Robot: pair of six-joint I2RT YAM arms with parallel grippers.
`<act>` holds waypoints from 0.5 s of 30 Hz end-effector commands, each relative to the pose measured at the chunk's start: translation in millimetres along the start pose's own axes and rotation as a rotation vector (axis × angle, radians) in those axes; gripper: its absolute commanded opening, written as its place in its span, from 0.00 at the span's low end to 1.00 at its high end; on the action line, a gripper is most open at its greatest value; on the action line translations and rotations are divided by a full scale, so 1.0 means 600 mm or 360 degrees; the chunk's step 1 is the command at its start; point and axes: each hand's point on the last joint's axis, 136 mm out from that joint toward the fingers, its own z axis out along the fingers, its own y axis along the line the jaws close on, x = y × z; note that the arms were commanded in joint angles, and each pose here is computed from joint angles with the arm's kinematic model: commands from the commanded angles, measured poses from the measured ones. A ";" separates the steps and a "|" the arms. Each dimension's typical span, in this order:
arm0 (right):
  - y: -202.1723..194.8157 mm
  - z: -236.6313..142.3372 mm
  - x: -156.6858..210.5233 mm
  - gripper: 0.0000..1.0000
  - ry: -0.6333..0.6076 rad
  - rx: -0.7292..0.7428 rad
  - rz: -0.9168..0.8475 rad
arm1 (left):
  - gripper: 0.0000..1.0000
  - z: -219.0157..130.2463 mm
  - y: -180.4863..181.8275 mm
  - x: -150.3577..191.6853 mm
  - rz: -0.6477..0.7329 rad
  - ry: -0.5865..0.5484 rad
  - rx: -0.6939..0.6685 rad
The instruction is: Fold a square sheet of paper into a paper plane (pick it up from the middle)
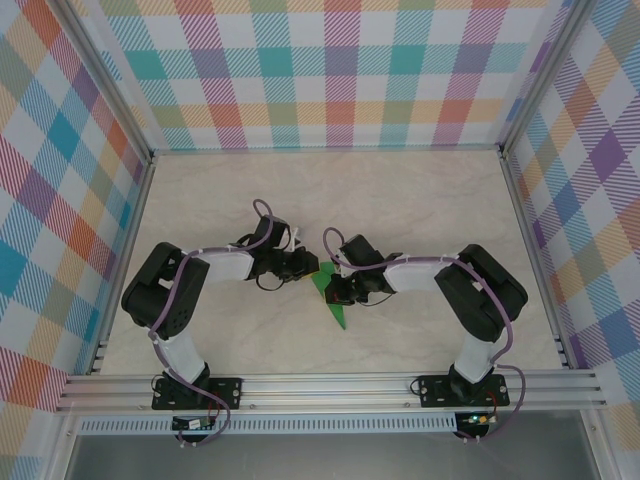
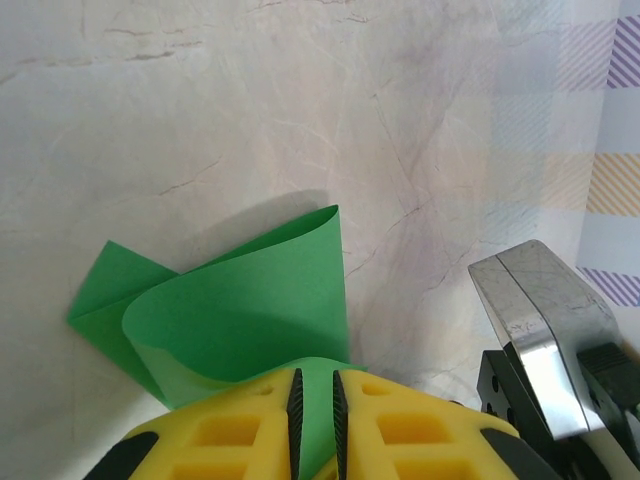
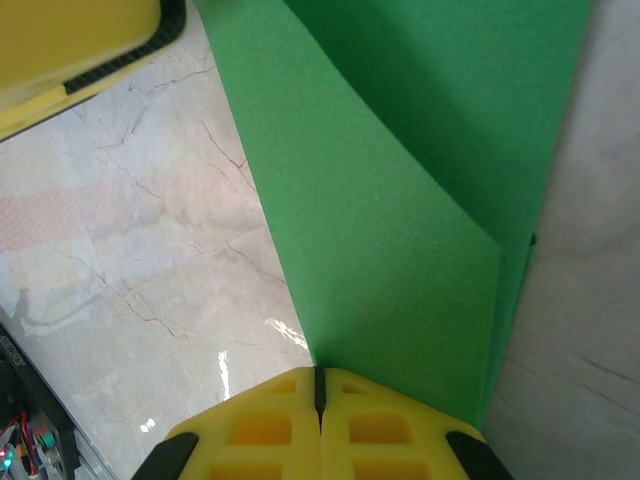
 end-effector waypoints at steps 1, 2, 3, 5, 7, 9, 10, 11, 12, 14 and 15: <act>-0.060 0.023 0.035 0.03 0.0098 0.0169 0.0081 | 0.17 0.013 0.016 0.009 0.0056 0.0039 -0.0040; -0.062 0.024 0.037 0.03 0.0102 0.0171 0.0083 | 0.17 0.014 0.019 0.008 0.0059 0.0035 -0.0055; -0.063 0.024 0.037 0.03 0.0103 0.0174 0.0081 | 0.17 0.015 0.021 0.006 0.0064 0.0031 -0.0068; -0.065 0.025 0.039 0.03 0.0111 0.0179 0.0084 | 0.16 0.018 0.029 0.003 0.0069 0.0023 -0.0104; -0.065 0.026 0.039 0.03 0.0114 0.0180 0.0080 | 0.16 0.020 0.036 -0.001 0.0069 0.0010 -0.0136; -0.067 0.027 0.040 0.03 0.0119 0.0187 0.0079 | 0.16 0.021 0.042 -0.005 0.0072 -0.0007 -0.0169; -0.069 0.028 0.042 0.03 0.0123 0.0193 0.0080 | 0.15 0.021 0.047 -0.009 0.0072 -0.0024 -0.0199; -0.070 0.028 0.042 0.03 0.0127 0.0196 0.0080 | 0.15 0.020 0.051 -0.011 0.0068 -0.0033 -0.0224; -0.072 0.028 0.043 0.03 0.0130 0.0201 0.0078 | 0.15 0.019 0.055 -0.016 0.0071 -0.0050 -0.0249; -0.076 0.027 0.047 0.03 0.0139 0.0217 0.0073 | 0.15 0.018 0.065 -0.020 0.0064 -0.0068 -0.0298; -0.078 0.027 0.048 0.03 0.0143 0.0225 0.0070 | 0.15 0.018 0.069 -0.022 0.0062 -0.0074 -0.0329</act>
